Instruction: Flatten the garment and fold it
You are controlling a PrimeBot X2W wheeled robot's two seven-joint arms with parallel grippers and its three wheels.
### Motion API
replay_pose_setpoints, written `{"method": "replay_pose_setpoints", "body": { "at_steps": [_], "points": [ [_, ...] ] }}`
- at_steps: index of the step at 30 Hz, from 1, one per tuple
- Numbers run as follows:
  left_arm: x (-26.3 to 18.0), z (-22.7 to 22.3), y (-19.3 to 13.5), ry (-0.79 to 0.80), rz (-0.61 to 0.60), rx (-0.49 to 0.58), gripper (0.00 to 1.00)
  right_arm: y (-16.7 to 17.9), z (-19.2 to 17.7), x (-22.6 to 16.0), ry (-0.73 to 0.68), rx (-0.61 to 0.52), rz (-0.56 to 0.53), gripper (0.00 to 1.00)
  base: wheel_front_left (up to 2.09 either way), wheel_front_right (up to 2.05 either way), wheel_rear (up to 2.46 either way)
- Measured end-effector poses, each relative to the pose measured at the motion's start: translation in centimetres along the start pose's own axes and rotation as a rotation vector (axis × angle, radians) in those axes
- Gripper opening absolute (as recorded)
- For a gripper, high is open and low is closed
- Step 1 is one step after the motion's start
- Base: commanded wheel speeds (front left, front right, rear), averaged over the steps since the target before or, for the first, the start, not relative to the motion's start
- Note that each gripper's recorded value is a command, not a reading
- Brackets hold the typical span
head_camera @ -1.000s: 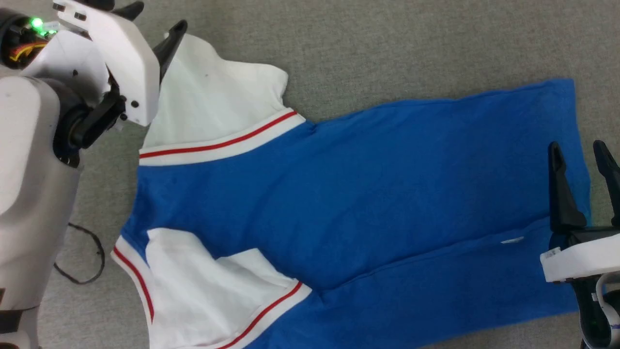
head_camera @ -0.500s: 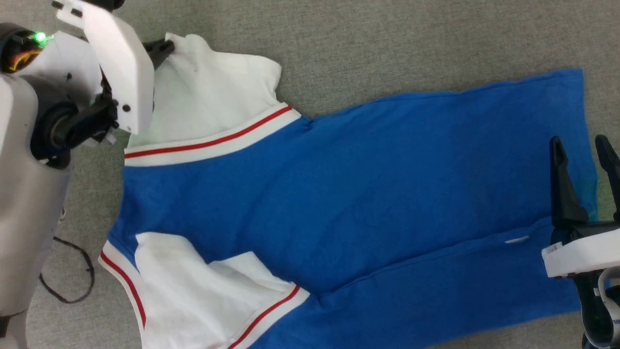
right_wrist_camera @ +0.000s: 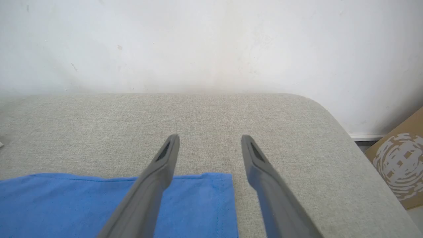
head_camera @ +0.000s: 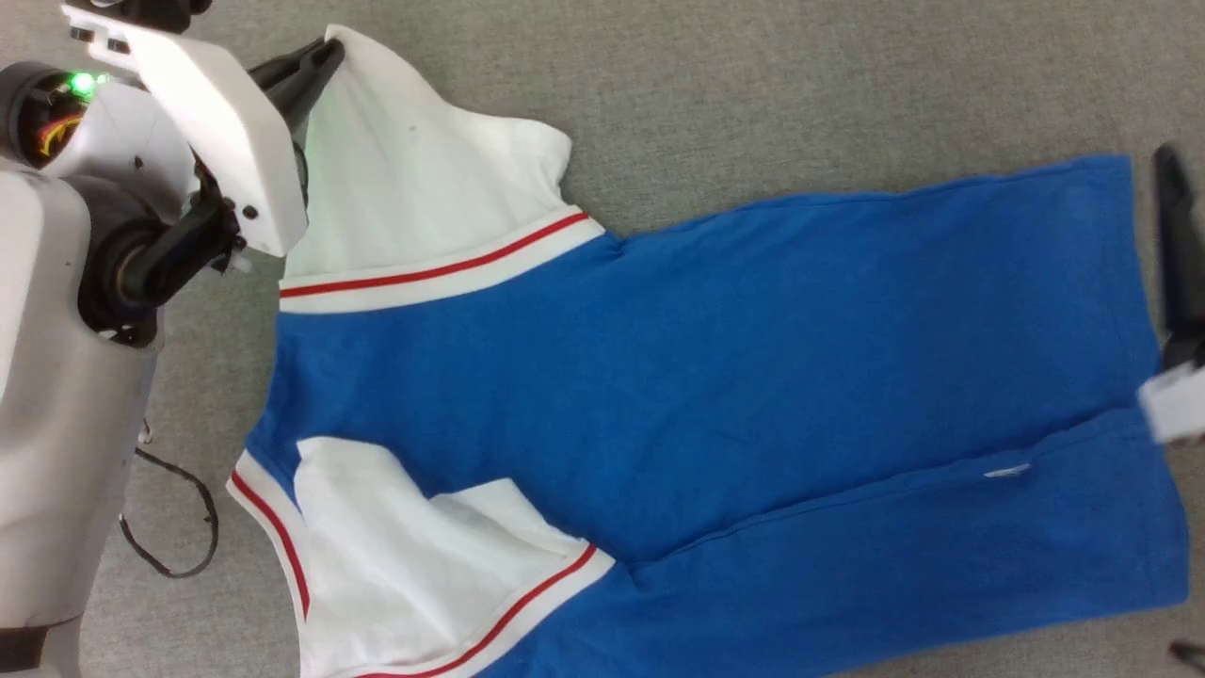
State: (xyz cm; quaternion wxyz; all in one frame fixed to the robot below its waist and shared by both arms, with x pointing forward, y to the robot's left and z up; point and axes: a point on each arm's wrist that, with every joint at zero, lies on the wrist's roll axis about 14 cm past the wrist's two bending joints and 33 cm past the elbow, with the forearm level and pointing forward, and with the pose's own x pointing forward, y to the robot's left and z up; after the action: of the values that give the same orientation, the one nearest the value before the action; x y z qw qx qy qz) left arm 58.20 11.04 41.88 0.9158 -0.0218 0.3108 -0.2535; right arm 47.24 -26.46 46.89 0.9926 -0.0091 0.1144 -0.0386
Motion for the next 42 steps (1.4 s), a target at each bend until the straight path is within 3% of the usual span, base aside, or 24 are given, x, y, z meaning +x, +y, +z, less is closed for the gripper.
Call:
{"method": "replay_pose_setpoints", "body": {
  "at_steps": [3,10,16,17,18,19,24,31,34,42],
  "points": [
    [-0.3,-0.1,0.2,-0.005,0.006,-0.005,0.00,-1.2,-0.6,1.3,0.079,-0.005,-0.017,1.00,0.00,0.00,0.00],
    [0.2,-1.5,0.7,0.021,0.010,-0.017,0.00,-2.1,-7.9,2.3,0.461,0.034,-0.011,1.00,0.00,0.00,0.00],
    [0.4,-2.6,1.2,0.044,0.017,-0.030,0.00,-1.5,-8.9,3.4,0.512,0.068,0.010,1.00,0.00,0.00,0.00],
    [0.4,-2.8,1.3,0.047,0.020,-0.031,0.00,-1.4,-9.1,3.6,0.520,0.069,0.012,0.76,0.00,0.00,0.00],
    [0.4,-2.9,1.4,0.049,0.022,-0.032,0.00,-1.3,-9.1,3.7,0.519,0.070,0.014,0.32,0.00,0.00,0.00],
    [0.4,-2.9,1.5,0.045,0.024,-0.033,0.00,-1.3,-9.1,3.8,0.523,0.072,0.012,0.00,0.00,0.00,0.00],
    [-0.2,-1.6,1.7,-0.018,0.034,-0.032,0.00,-1.0,-8.7,3.9,0.515,0.080,0.016,0.00,0.00,0.00,0.00],
    [-3.0,2.6,0.9,-0.262,0.028,-0.053,0.00,-1.1,-5.9,3.2,0.398,0.092,0.014,0.00,0.00,0.00,0.00],
    [-6.0,3.5,-0.4,-0.381,0.007,-0.081,0.00,-1.6,-4.6,1.4,0.333,0.118,0.002,0.00,0.00,0.00,0.00],
    [-13.0,1.8,-3.3,-0.474,-0.009,-0.136,0.00,-2.4,-3.4,-3.6,0.264,0.178,-0.022,0.00,0.00,0.00,0.00]
  ]
}}
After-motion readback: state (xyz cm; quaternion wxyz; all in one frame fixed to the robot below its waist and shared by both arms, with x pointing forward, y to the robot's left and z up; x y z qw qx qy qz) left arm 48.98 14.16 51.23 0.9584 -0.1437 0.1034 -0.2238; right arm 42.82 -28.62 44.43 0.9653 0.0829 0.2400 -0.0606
